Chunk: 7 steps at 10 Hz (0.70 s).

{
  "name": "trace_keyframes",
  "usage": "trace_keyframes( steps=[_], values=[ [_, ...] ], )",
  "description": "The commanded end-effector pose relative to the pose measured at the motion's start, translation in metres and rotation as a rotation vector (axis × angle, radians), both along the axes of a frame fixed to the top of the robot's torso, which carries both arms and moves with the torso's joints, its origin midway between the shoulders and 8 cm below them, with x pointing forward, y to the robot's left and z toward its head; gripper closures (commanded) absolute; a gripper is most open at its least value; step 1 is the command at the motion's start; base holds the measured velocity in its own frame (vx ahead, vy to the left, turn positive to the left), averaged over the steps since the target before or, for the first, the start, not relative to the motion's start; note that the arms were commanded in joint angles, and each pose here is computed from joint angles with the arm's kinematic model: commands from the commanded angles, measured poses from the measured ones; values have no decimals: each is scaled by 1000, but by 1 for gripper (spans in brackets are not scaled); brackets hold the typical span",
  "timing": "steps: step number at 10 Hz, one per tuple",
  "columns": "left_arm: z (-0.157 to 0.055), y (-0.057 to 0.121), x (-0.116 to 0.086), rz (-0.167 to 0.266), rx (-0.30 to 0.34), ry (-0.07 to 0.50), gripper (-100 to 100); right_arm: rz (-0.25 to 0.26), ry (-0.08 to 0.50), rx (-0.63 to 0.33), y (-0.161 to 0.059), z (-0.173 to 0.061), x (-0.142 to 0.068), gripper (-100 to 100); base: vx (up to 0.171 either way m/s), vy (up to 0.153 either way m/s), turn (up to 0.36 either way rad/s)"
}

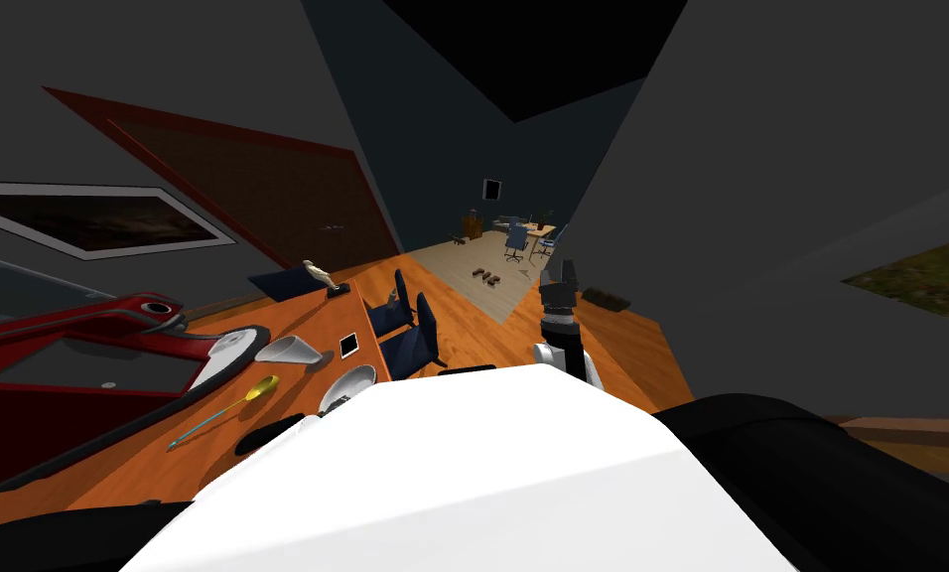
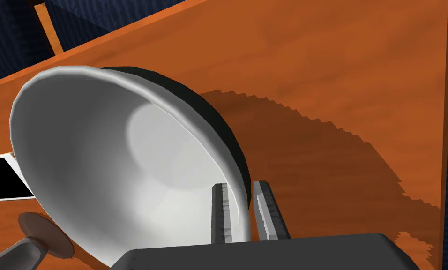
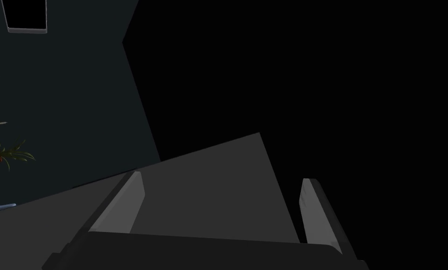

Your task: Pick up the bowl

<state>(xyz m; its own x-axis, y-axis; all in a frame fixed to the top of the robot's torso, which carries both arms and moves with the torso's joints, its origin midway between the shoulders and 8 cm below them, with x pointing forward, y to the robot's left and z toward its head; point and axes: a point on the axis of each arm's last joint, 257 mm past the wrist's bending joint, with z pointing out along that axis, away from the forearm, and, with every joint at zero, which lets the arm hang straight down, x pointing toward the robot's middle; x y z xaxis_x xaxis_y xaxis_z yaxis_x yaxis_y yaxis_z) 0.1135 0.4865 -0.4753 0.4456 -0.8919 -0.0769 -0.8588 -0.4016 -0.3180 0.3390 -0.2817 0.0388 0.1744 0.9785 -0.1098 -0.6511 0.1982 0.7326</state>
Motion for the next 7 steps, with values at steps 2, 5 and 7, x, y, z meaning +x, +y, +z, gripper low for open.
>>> trace_keyframes(
  steps=[2, 5, 7],
  values=[
    [0, 0, 0, 2, -1, 1, 100, 0, 0, 0, 0, 0, 0, 0, 1, -2, -5],
    [2, 1, -15, 25, -9, 20, 100, 0, 0, 0, 0, 0, 0, 0, 2, 6, 18],
    [11, 2, -17, 23, -9, 22, 100, 0, 0, 0, 0, 0, 0, 0, -7, -8, 37]
  ],
)
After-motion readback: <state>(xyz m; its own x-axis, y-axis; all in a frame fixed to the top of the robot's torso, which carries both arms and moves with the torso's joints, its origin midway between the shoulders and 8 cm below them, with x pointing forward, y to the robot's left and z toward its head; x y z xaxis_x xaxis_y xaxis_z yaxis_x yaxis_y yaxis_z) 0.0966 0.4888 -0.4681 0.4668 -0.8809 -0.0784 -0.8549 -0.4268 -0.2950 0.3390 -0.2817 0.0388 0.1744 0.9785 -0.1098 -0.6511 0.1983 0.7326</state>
